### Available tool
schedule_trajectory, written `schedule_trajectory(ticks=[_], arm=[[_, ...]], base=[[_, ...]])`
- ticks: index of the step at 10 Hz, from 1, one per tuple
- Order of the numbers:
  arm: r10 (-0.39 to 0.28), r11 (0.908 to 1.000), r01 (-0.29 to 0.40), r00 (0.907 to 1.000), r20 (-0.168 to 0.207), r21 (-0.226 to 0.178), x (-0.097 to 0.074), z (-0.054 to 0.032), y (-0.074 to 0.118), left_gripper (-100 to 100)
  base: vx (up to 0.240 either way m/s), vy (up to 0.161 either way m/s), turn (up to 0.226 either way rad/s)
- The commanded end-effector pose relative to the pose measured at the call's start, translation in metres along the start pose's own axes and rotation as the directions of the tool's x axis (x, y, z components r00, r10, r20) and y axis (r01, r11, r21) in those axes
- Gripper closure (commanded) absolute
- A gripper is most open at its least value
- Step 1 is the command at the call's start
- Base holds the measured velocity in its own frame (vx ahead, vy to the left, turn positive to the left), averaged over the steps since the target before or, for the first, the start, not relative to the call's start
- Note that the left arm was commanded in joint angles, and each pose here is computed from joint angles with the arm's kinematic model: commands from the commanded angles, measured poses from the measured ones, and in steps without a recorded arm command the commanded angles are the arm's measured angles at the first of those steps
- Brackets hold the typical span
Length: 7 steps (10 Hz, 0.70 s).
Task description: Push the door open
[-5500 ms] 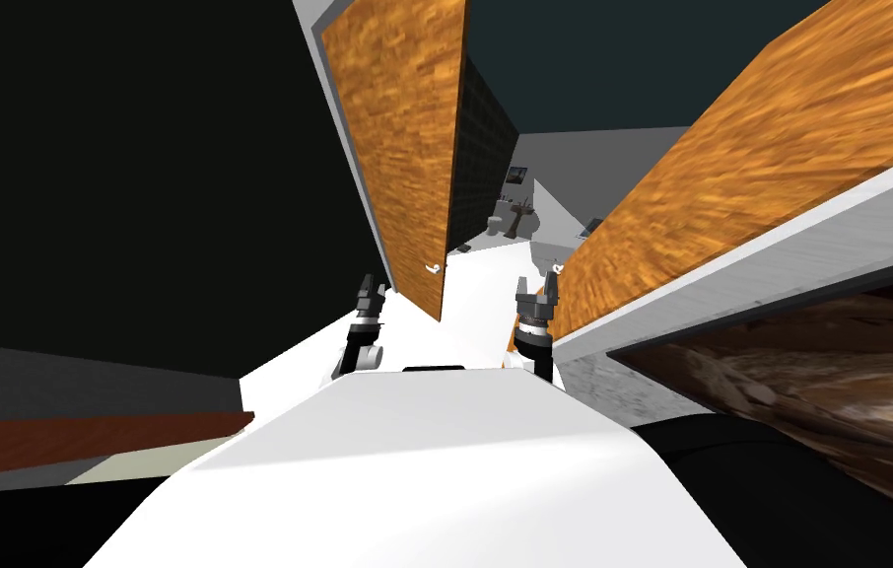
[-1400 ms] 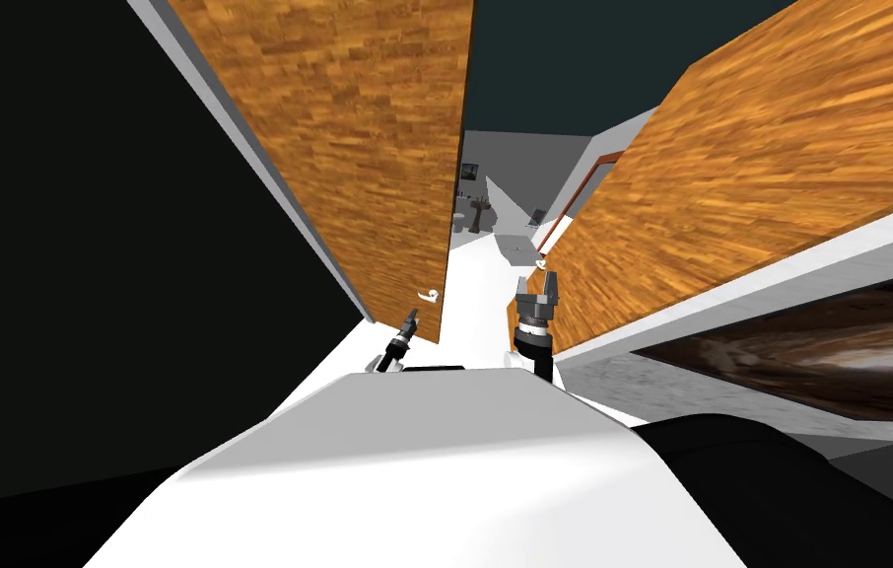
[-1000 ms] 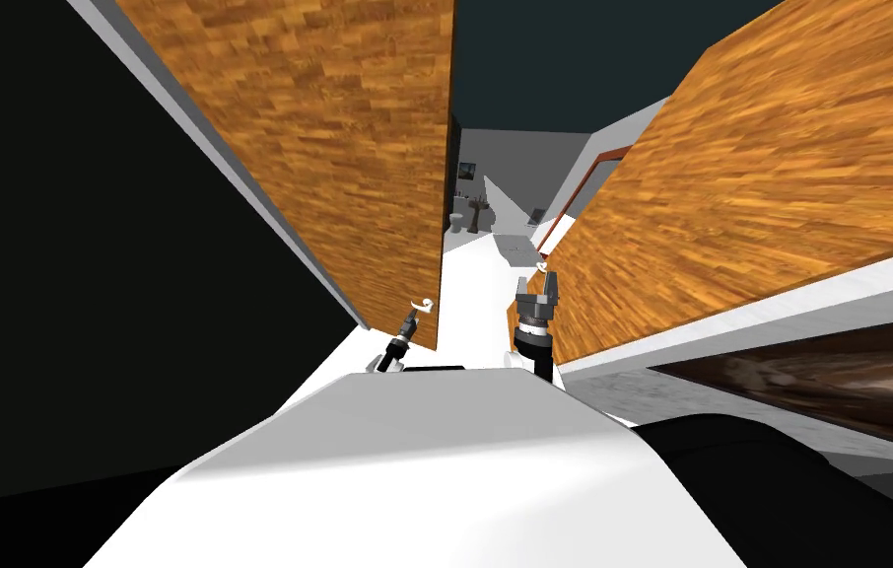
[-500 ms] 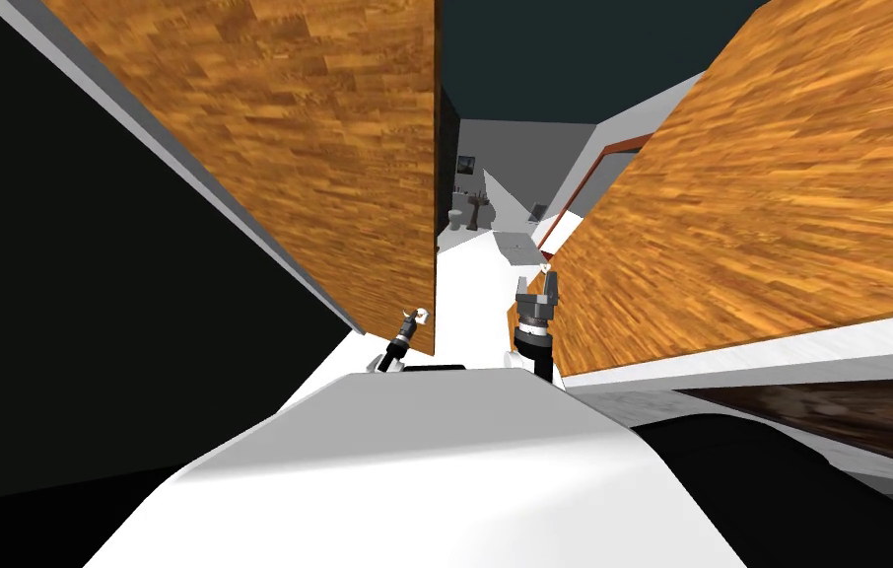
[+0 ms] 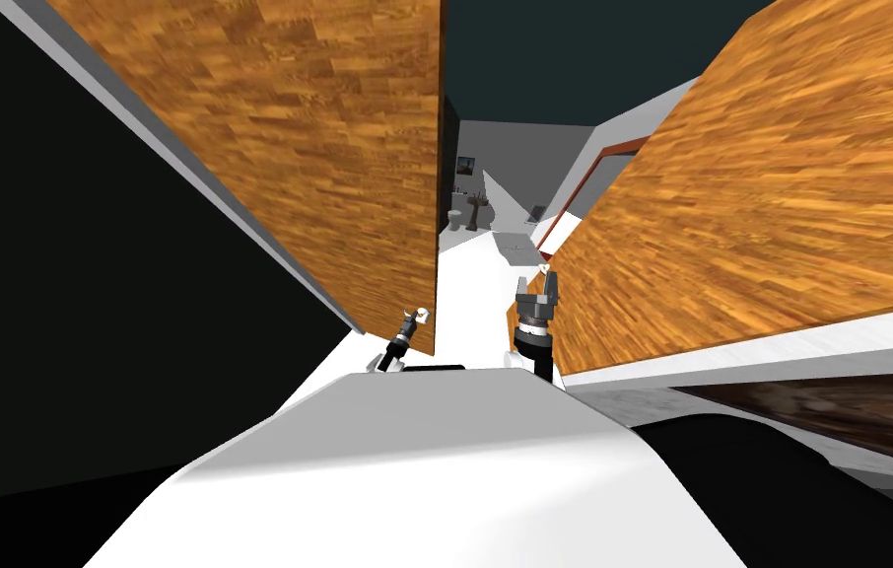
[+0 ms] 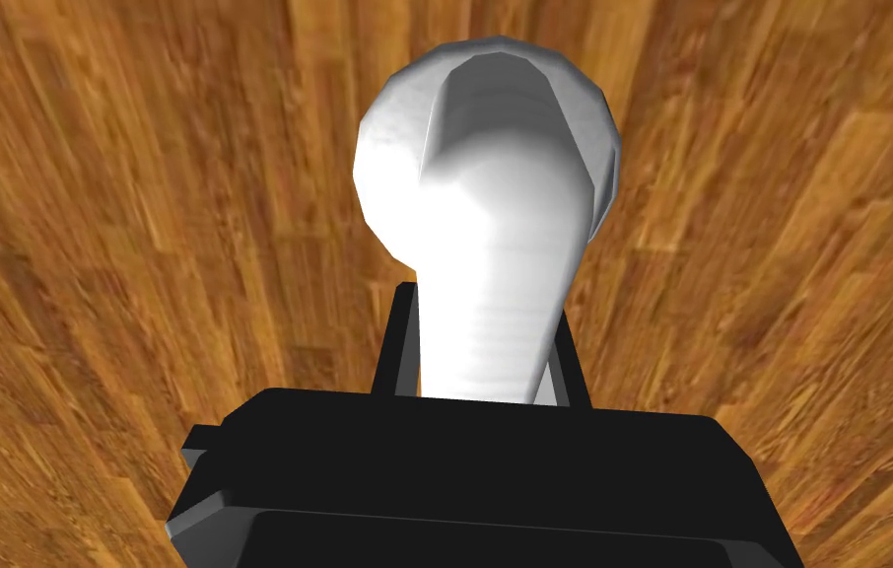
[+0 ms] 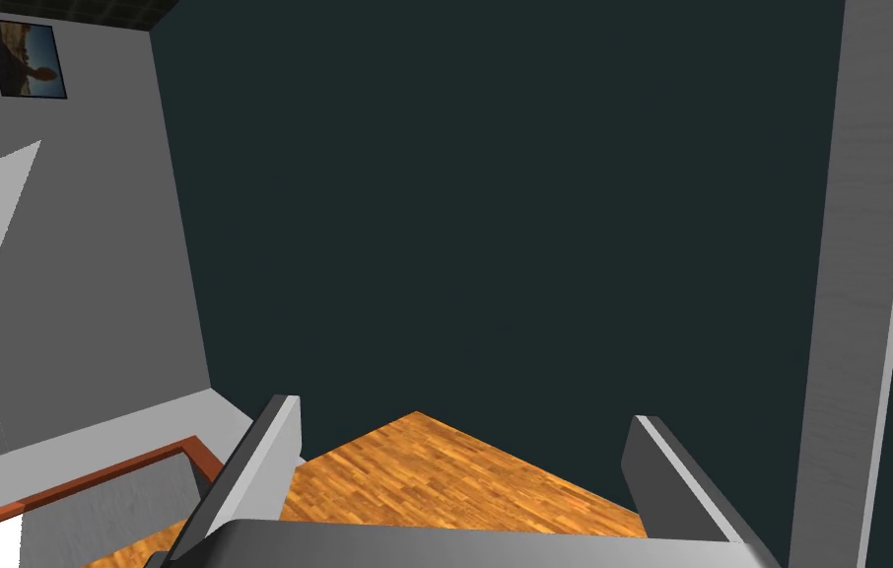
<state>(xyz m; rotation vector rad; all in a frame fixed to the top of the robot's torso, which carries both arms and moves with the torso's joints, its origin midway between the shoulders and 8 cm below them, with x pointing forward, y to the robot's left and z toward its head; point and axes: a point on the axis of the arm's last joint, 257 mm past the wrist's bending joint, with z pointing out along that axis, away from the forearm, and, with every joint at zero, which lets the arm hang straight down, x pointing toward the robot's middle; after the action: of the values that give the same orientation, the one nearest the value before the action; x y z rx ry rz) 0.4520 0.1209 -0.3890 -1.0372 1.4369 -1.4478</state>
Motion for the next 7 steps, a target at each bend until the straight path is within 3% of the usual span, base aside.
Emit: schedule_trajectory(ticks=[1,7], arm=[[0.004,1.0000,-0.004,0.9999,0.016,-0.001,-0.008,-0.0004,0.000,100],[0.018,0.9998,-0.018,0.9958,0.090,-0.003,-0.042,-0.0028,0.000,100]], base=[[0.080,-0.054,0.026],[0.172,-0.105,0.043]])
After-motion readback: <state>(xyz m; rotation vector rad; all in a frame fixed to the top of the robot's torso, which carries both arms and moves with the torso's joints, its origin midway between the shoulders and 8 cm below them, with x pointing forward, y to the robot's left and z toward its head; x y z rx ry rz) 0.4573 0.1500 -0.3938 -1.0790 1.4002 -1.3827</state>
